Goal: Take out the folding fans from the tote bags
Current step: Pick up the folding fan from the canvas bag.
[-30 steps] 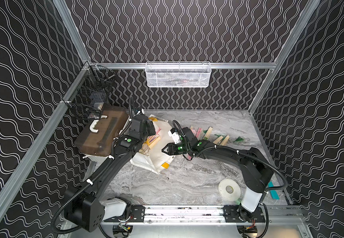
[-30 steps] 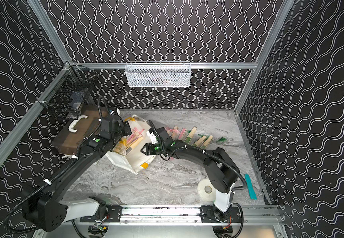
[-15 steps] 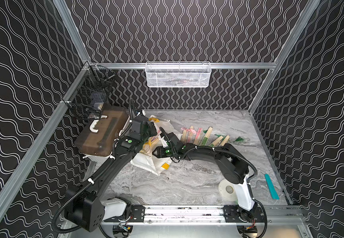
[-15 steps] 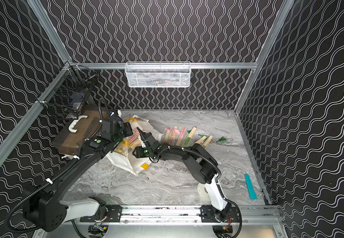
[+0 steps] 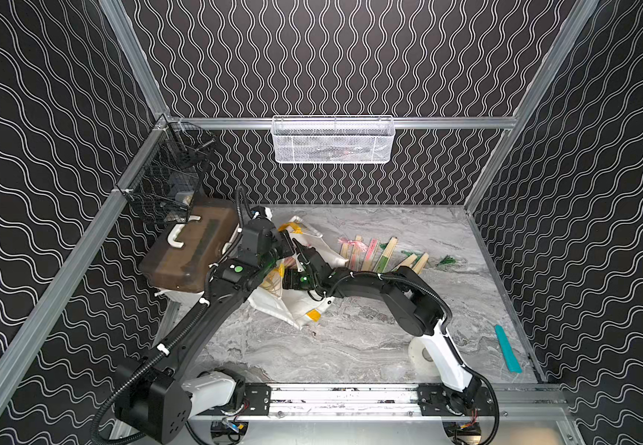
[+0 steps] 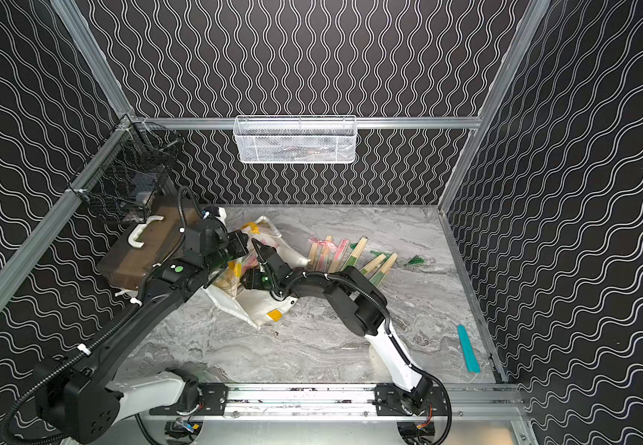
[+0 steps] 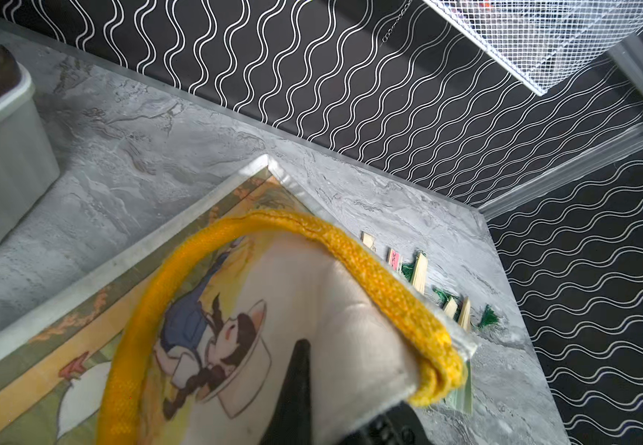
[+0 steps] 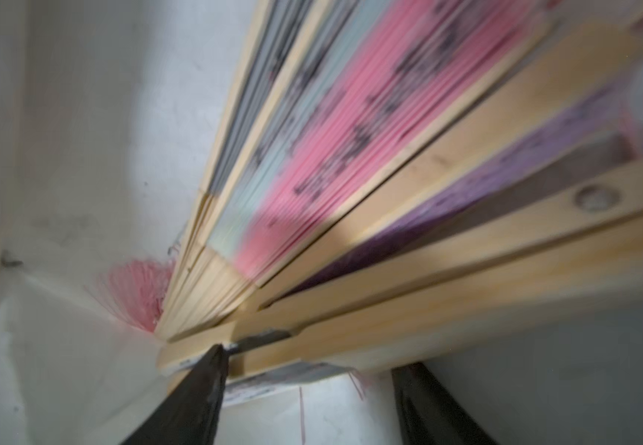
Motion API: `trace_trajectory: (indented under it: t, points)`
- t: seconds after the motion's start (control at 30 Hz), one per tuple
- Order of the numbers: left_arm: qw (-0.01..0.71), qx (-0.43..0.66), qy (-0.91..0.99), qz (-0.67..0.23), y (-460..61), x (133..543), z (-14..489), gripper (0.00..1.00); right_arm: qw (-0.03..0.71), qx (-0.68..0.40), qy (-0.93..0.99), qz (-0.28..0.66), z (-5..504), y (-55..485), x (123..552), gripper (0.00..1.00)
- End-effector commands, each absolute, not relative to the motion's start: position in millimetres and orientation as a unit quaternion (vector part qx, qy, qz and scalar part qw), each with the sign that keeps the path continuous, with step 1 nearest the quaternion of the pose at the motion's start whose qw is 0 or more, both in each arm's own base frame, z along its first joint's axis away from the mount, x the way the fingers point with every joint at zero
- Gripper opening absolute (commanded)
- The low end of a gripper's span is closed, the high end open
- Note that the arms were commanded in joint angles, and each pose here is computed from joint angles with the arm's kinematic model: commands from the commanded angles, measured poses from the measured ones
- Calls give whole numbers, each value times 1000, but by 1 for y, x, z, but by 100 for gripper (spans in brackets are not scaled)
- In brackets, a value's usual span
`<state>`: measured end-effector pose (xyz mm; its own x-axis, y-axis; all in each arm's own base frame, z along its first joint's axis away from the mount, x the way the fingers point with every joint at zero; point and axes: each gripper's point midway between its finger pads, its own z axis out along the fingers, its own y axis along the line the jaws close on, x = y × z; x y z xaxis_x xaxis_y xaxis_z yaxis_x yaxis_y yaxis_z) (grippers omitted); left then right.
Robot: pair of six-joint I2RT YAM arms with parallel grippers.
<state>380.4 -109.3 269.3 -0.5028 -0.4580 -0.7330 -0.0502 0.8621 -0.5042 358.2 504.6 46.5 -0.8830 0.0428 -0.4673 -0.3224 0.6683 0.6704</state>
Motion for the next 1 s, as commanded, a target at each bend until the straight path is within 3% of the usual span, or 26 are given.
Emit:
trace_trajectory:
  t: [0.0,0.17,0.6,0.97]
  points:
    - [483,-157,825,-247,-114,378,282,0,238,-38,887,394,42,497,368,73]
    - [479,-160,830,-236,-108,366,279,0,246,-2,885,394,37,481,379,73]
    - [444,-175,847,-234,-106,351,245,0,265,20,864,428,46,471,387,54]
    - [437,-174,851,-234,-106,348,242,0,246,40,859,446,38,479,392,60]
